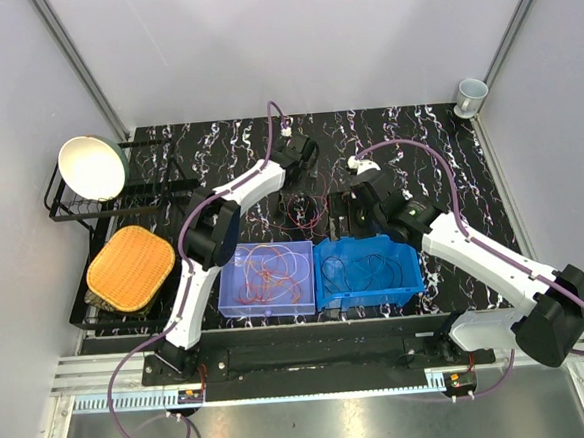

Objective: Untangle the cables

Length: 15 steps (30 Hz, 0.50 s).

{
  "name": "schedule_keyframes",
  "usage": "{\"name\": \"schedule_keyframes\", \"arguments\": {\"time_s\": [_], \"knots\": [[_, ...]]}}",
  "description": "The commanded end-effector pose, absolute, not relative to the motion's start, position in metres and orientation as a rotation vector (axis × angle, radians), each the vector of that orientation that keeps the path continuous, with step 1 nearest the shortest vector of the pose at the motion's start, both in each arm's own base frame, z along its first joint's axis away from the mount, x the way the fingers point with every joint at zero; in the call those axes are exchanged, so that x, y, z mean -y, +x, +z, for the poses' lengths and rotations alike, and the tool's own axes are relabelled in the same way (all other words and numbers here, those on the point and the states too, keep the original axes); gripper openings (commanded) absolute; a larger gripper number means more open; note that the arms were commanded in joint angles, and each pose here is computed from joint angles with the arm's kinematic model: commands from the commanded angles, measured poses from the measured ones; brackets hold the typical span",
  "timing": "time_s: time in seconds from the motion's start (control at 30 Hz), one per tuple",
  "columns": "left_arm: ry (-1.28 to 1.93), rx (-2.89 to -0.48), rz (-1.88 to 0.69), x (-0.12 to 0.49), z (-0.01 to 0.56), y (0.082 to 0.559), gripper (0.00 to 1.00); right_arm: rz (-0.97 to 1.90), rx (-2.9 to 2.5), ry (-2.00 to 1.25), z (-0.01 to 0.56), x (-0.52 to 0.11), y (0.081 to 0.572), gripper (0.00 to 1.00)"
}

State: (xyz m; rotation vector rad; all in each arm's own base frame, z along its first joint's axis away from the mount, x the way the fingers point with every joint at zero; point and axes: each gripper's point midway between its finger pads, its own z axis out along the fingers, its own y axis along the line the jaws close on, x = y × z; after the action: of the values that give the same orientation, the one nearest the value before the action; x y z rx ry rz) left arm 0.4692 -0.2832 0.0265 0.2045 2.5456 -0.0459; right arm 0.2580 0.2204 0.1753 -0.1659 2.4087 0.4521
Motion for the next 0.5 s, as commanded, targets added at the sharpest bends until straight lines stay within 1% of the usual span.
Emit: {"name": "schedule_keyframes", "arguments": {"time_s": [0.0,0.07,0.47], "knots": [[0.144,-2.444,-0.053,0.2882,0.0595,0.4845,0.85,0.499,-2.377,-0.144,0.1824,-0.2244,0.2619,1.0],[0.127,-2.435,-0.044,0.2871,0.0617,0.4854,0.87,0.502,-2.378,-0.143,0.1819,-0.2254,0.2621,1.0],[0.092,-2.407,-0.04,0.2892,0.0639,0.4944,0.86,0.515,-2.393,-0.161,0.1756,-0.2282,0.2602,1.0]]}}
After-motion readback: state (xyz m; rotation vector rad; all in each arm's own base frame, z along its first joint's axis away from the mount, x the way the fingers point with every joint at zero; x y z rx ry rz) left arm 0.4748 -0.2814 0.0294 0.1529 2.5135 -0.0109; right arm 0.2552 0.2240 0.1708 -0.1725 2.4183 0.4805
